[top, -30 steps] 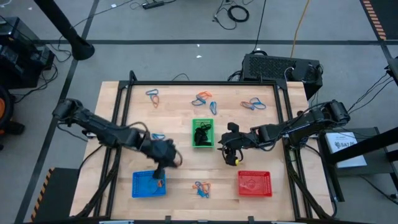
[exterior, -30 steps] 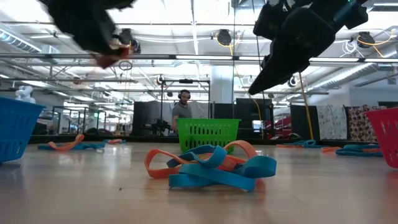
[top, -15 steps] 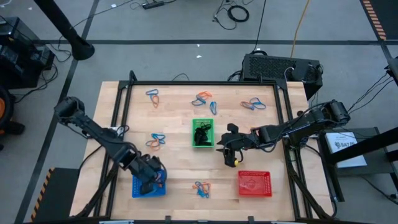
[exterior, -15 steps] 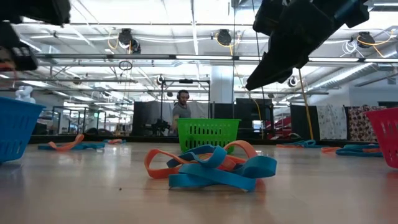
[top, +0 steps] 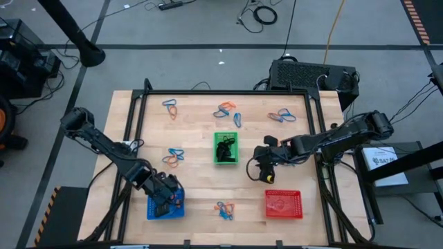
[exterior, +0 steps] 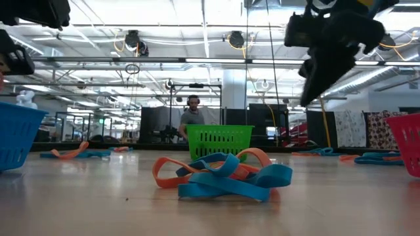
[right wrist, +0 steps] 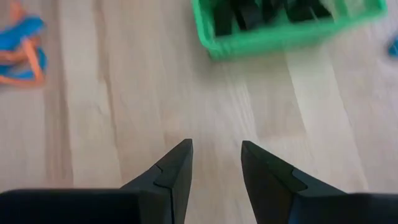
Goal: Sort rubber bands into baskets
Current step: Put the orange rubber band into the blue bin
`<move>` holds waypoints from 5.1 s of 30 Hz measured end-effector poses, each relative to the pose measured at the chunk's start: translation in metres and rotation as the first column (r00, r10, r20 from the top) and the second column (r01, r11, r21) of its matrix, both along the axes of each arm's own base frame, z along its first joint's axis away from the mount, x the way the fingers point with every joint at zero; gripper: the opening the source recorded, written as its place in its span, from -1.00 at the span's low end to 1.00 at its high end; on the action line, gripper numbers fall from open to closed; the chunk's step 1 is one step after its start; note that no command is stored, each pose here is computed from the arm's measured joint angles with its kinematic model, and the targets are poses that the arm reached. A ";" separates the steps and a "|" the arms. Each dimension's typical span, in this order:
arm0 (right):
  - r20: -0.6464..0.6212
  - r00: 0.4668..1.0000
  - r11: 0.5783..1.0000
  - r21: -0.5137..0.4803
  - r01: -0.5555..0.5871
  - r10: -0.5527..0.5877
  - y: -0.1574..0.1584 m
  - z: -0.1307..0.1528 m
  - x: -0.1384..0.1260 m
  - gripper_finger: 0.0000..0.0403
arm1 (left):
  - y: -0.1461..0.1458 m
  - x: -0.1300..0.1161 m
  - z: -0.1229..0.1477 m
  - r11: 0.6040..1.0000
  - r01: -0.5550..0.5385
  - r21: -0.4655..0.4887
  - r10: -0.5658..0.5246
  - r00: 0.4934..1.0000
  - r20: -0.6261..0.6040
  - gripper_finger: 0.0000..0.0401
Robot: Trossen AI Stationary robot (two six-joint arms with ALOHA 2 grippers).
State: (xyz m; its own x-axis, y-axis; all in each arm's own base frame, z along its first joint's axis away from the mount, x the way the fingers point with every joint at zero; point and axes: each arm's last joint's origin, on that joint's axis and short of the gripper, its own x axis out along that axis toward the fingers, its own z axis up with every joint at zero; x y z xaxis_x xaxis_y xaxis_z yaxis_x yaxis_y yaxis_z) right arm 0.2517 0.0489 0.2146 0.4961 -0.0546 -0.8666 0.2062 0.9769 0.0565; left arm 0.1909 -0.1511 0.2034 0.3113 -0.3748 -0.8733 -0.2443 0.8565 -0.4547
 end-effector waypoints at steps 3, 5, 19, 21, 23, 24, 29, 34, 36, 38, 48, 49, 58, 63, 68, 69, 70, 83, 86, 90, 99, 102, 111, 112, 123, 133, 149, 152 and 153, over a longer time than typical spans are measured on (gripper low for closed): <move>-0.065 0.997 0.999 0.004 0.037 -0.037 -0.001 0.002 -0.004 -0.35 | 0.001 -0.001 -0.001 1.000 0.000 0.004 0.000 1.000 -0.019 -0.63; -0.104 0.992 0.998 0.009 0.070 -0.068 -0.002 0.004 -0.007 -0.35 | 0.001 -0.002 -0.001 1.000 0.000 0.010 0.001 1.000 -0.028 -0.63; -0.236 0.948 0.975 0.013 0.221 -0.211 -0.004 0.009 -0.019 -0.35 | 0.005 -0.004 -0.004 0.996 0.026 0.080 -0.024 0.999 -0.032 -0.62; -0.255 0.941 0.973 0.007 0.232 -0.222 -0.005 0.008 -0.021 -0.35 | 0.005 -0.003 -0.006 0.995 0.023 0.095 -0.020 0.999 -0.038 -0.62; -0.276 0.933 0.971 -0.003 0.238 -0.229 -0.005 0.008 -0.023 -0.35 | 0.005 -0.001 -0.008 0.996 0.020 0.091 -0.016 0.999 -0.043 -0.62; -0.287 0.929 0.970 -0.008 0.242 -0.234 -0.005 0.008 -0.024 -0.35 | 0.006 0.002 -0.008 0.997 0.015 0.070 -0.013 0.999 -0.038 -0.62; -0.306 0.888 0.939 -0.092 0.331 -0.343 -0.012 0.007 -0.030 -0.35 | 0.012 0.018 0.003 0.999 0.037 0.039 -0.039 0.998 0.047 -0.62; -0.341 0.823 0.890 -0.127 0.438 -0.454 -0.026 0.001 -0.036 -0.35 | 0.024 0.037 0.016 0.941 0.192 0.279 -0.270 0.923 0.273 -0.62; -0.348 0.796 0.868 -0.149 0.474 -0.495 -0.034 -0.006 -0.039 -0.35 | 0.028 0.045 0.020 0.883 0.207 0.421 -0.369 0.861 0.350 -0.62; -0.372 0.780 0.862 -0.154 0.483 -0.503 -0.042 -0.014 -0.042 -0.35 | 0.033 0.053 0.024 0.832 0.209 0.514 -0.448 0.800 0.400 -0.62; -0.491 0.677 0.805 -0.092 0.585 -0.548 -0.059 -0.035 -0.056 -0.35 | 0.076 0.075 0.029 0.744 0.206 0.636 -0.574 0.685 0.449 -0.63; -0.497 0.666 0.798 -0.095 0.595 -0.556 -0.059 -0.037 -0.058 -0.35 | 0.079 0.076 0.026 0.744 0.207 0.636 -0.590 0.652 0.477 -0.63; -0.478 0.635 0.761 -0.123 0.637 -0.608 -0.062 -0.056 -0.067 -0.35 | 0.096 0.074 0.000 0.794 0.114 0.597 -0.572 0.473 0.670 -0.63; -0.393 0.638 0.719 -0.092 0.689 -0.662 -0.072 -0.063 -0.062 -0.35 | 0.094 0.067 -0.003 0.798 0.027 0.602 -0.577 0.324 0.750 -0.63; -0.393 0.569 0.655 -0.127 0.745 -0.722 -0.081 -0.071 -0.071 -0.35 | 0.095 0.062 -0.011 0.796 0.021 0.604 -0.577 0.325 0.749 -0.63; -0.398 0.552 0.642 -0.132 0.755 -0.732 -0.082 -0.073 -0.073 -0.35 | 0.095 0.062 -0.011 0.797 0.017 0.603 -0.576 0.323 0.751 -0.63; -0.398 0.545 0.633 -0.131 0.763 -0.738 -0.083 -0.076 -0.075 -0.35 | 0.095 0.062 -0.010 0.800 0.011 0.600 -0.572 0.316 0.757 -0.63; -0.405 0.581 0.648 -0.040 0.761 -0.707 -0.088 -0.089 -0.079 -0.66 | 0.095 0.062 -0.009 0.803 0.004 0.596 -0.567 0.315 0.761 -0.63; -0.405 0.616 0.677 -0.010 0.736 -0.675 -0.089 -0.087 -0.075 -0.91 | 0.095 0.062 -0.009 0.803 0.004 0.596 -0.567 0.315 0.761 -0.63; -0.404 0.649 0.709 -0.001 0.705 -0.645 -0.091 -0.076 -0.066 -0.96 | 0.095 0.062 -0.009 0.803 0.003 0.596 -0.566 0.314 0.762 -0.63; -0.114 0.839 0.827 0.146 0.543 -0.531 -0.086 -0.019 -0.028 -1.00 | 0.093 0.080 -0.019 0.840 -0.100 0.533 -0.501 0.234 0.833 -0.63; 0.006 0.898 0.876 0.225 0.428 -0.440 -0.073 -0.011 -0.016 -1.00 | 0.093 0.087 -0.029 0.838 -0.149 0.525 -0.484 0.240 0.841 -0.63; 0.285 0.934 0.940 0.319 0.120 -0.216 -0.026 0.006 0.010 -1.00 | 0.092 0.126 -0.032 0.939 -0.239 0.247 -0.164 0.320 0.933 -0.63; 0.306 0.930 0.941 0.323 0.098 -0.202 -0.022 0.007 0.011 -1.00 | 0.093 0.131 -0.032 0.947 -0.254 0.199 -0.109 0.330 0.938 -0.63; 0.371 0.919 0.947 0.322 0.005 -0.131 0.013 0.010 0.012 -1.00 | 0.086 0.172 -0.051 0.965 -0.235 0.119 -0.025 0.369 0.929 -0.63; 0.367 0.922 0.945 0.327 0.001 -0.128 0.017 0.010 0.011 -1.00 | 0.080 0.191 -0.055 0.986 -0.119 0.115 -0.067 0.351 0.934 -0.63; 0.376 0.923 0.955 0.294 -0.032 -0.084 0.017 0.010 0.011 -1.00 | 0.084 0.191 -0.058 0.967 -0.154 0.201 -0.134 0.362 0.922 -0.95; 0.384 0.922 0.963 0.262 -0.057 -0.050 0.017 0.010 0.011 -1.00 | 0.084 0.190 -0.059 0.961 -0.144 0.237 -0.163 0.397 0.903 -0.97; 0.386 0.922 0.965 0.254 -0.062 -0.042 0.017 0.010 0.011 -1.00 | 0.084 0.190 -0.057 0.960 -0.142 0.240 -0.165 0.404 0.900 -0.98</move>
State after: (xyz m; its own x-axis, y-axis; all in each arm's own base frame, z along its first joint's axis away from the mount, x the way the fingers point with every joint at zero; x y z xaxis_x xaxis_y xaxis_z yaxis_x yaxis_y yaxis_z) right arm 0.2624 0.0654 0.2244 0.7925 0.1500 -0.5911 0.1078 0.9195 0.3779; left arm 0.3806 -0.0667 0.1463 0.9682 -0.2147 -0.1282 0.1902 0.9651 -0.1797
